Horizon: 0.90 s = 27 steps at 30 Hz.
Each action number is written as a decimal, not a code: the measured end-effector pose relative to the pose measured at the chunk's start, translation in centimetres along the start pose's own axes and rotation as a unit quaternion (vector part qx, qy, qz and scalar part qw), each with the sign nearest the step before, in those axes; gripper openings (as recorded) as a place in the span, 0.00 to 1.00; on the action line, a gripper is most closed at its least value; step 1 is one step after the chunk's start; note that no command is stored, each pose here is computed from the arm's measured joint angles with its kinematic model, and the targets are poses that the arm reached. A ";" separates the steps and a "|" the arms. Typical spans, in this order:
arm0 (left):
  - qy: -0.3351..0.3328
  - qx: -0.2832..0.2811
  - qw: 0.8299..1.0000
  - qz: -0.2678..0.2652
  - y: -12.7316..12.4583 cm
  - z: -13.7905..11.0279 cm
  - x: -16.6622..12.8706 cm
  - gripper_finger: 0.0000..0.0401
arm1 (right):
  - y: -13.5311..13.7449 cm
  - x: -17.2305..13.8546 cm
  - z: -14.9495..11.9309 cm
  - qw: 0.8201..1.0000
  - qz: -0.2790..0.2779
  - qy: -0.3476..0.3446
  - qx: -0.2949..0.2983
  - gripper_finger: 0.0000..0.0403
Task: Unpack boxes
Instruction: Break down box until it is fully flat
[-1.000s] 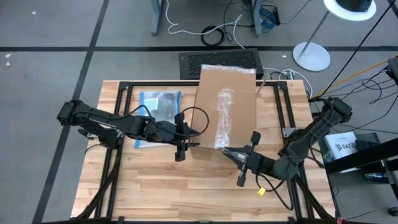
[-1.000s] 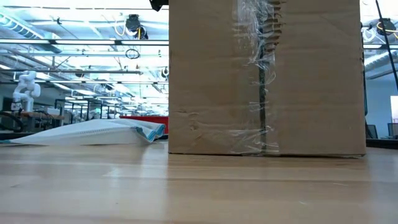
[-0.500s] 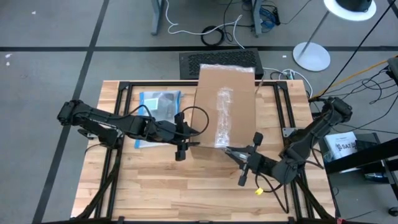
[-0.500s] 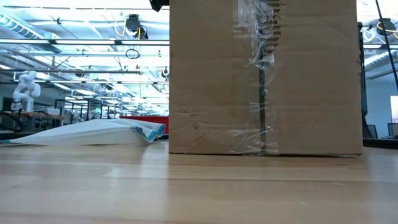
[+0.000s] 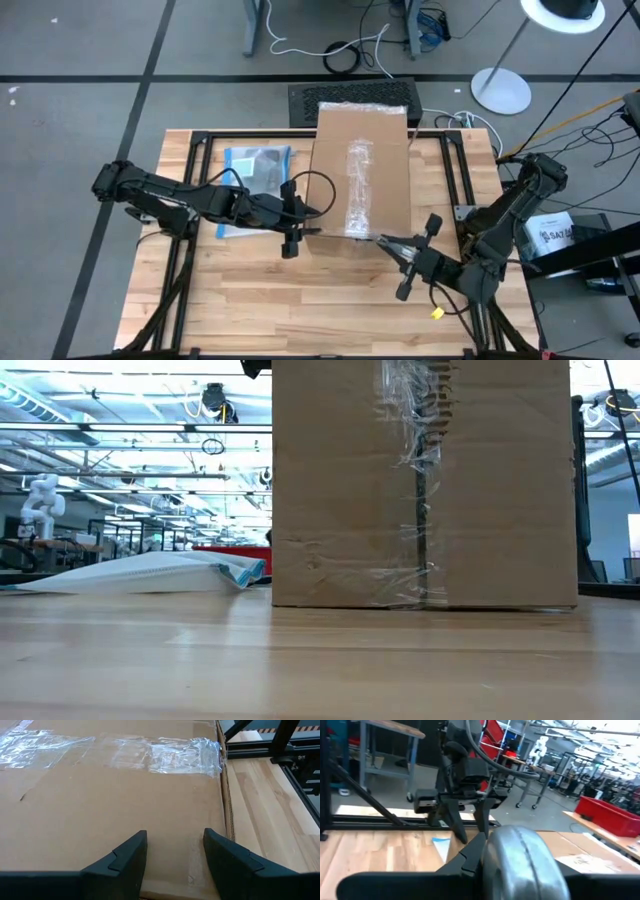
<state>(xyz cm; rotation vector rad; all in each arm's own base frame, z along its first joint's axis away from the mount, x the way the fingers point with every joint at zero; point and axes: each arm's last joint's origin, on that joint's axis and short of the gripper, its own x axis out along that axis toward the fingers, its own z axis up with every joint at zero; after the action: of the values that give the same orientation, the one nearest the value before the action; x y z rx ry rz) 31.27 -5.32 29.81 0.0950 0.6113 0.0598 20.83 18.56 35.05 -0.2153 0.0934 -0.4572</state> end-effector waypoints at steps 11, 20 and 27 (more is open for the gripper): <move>0.000 -0.002 1.000 0.000 0.0 0.0 0.0 0.50 | -0.2 2.1 0.0 0.999 0.043 -0.001 0.018 0.17; -0.003 -0.003 1.000 0.001 0.0 0.1 0.0 0.50 | -0.3 2.1 -0.8 1.000 0.022 0.019 -0.007 0.17; 0.001 0.002 1.000 0.004 0.1 0.0 0.0 0.50 | -0.7 1.5 -1.7 0.999 -0.002 0.040 -0.017 0.17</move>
<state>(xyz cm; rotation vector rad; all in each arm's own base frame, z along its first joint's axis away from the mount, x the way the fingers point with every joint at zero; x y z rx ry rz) 31.26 -5.26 29.80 0.1002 0.6129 0.0658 21.69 16.98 33.51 -0.2296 0.1795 -0.4692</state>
